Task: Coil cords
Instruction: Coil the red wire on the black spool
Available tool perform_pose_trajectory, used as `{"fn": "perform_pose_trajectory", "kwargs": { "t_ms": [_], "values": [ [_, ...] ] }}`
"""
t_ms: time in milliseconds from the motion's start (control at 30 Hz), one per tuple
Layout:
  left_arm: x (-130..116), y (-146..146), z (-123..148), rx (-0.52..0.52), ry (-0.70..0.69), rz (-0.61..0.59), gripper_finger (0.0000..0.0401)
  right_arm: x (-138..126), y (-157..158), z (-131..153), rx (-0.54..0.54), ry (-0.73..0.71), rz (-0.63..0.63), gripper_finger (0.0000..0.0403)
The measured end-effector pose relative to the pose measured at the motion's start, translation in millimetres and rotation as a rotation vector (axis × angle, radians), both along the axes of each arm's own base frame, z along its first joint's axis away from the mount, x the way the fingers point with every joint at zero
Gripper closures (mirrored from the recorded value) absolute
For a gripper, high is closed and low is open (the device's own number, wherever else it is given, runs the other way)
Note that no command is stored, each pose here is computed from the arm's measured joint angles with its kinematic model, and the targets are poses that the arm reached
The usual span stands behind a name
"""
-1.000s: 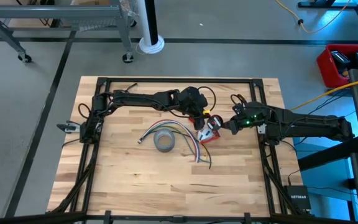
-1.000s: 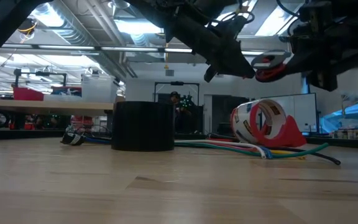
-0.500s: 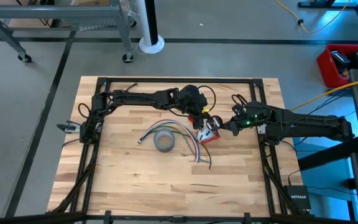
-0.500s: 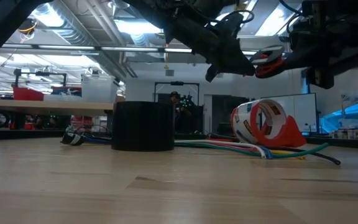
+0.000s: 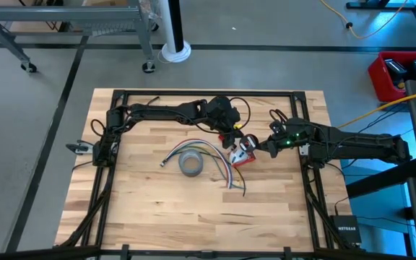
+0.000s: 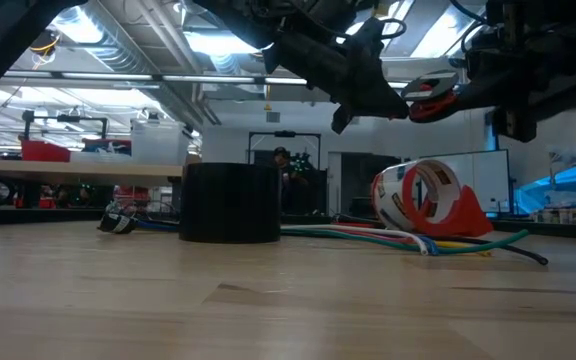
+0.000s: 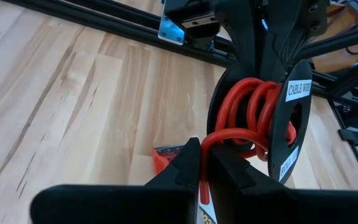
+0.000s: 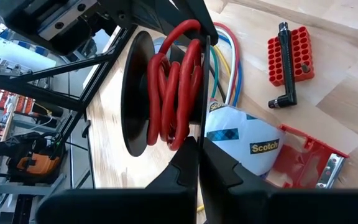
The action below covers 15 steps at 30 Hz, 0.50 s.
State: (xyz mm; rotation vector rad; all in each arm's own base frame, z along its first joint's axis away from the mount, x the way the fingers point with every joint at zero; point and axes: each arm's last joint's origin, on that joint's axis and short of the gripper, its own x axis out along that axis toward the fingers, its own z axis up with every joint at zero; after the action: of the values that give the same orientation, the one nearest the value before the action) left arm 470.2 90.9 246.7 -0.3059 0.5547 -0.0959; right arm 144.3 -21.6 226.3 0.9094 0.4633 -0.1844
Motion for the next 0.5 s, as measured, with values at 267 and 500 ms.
{"fn": "perform_pose_trajectory", "kwargs": {
  "t_ms": [267,500],
  "values": [
    [-0.6,-0.6,-0.8,-0.019,0.015,0.005,0.0386,0.0,0.2,0.1,0.002,-0.001,0.005,0.04],
    [-0.4,-0.9,-0.9,0.018,0.006,-0.014,0.0378,0.1,0.2,0.2,0.002,-0.002,0.006,0.04]
  ]
}}
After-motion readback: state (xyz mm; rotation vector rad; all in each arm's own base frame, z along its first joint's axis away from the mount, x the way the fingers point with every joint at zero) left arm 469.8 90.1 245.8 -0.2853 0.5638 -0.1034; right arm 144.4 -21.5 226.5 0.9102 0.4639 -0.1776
